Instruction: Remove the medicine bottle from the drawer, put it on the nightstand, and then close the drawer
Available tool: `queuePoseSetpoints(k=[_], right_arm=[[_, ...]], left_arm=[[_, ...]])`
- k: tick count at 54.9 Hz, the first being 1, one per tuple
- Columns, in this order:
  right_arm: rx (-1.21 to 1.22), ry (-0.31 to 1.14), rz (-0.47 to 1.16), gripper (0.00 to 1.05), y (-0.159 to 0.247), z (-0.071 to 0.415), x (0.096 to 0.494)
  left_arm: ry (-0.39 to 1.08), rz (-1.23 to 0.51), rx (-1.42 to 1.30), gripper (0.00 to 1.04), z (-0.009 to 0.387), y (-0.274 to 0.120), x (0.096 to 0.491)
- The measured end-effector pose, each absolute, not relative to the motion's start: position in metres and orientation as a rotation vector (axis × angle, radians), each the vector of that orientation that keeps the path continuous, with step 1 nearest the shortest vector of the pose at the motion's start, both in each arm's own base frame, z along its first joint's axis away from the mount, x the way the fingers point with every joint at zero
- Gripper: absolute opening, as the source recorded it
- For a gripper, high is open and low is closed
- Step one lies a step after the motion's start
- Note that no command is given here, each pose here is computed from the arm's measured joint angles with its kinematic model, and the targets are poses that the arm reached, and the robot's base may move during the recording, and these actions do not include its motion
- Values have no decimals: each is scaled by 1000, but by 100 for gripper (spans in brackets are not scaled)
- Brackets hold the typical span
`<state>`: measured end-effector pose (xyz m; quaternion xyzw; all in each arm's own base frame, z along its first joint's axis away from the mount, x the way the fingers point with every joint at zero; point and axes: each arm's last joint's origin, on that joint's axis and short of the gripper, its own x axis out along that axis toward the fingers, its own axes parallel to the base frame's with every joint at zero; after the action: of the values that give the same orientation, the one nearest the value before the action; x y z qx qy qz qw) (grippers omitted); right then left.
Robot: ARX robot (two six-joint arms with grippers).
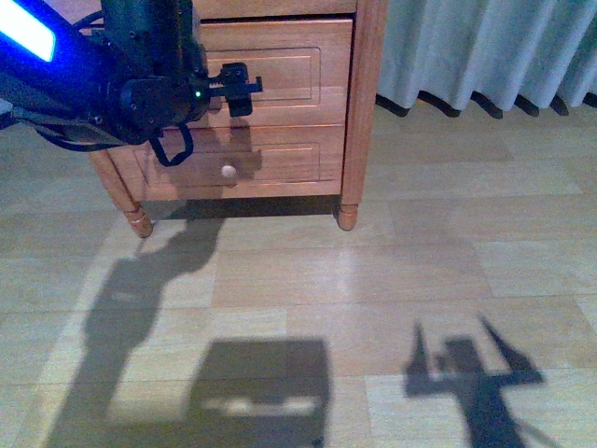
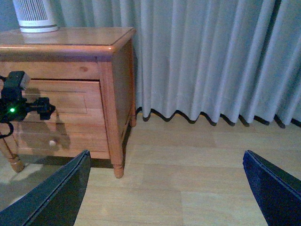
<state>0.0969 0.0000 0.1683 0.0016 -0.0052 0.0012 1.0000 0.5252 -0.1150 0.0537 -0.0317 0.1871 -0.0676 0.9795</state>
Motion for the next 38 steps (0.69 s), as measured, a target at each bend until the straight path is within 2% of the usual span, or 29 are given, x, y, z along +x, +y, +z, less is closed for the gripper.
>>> queuePoseSetpoints(k=[8, 12, 15, 25, 38], right_arm=[[3, -10, 2, 98, 0, 168, 97], [3, -10, 2, 98, 0, 168, 97], [3, -10, 2, 98, 0, 168, 97], [3, -10, 2, 98, 0, 168, 97], [3, -10, 2, 98, 0, 168, 97]], left_arm=[[375, -127, -57, 50, 54, -112, 526], [369, -138, -51, 34, 56, -113, 525], [363, -139, -48, 28, 58, -113, 523], [363, -146, -48, 27, 57, -110, 507], [387, -158, -59, 26, 55, -105, 454]])
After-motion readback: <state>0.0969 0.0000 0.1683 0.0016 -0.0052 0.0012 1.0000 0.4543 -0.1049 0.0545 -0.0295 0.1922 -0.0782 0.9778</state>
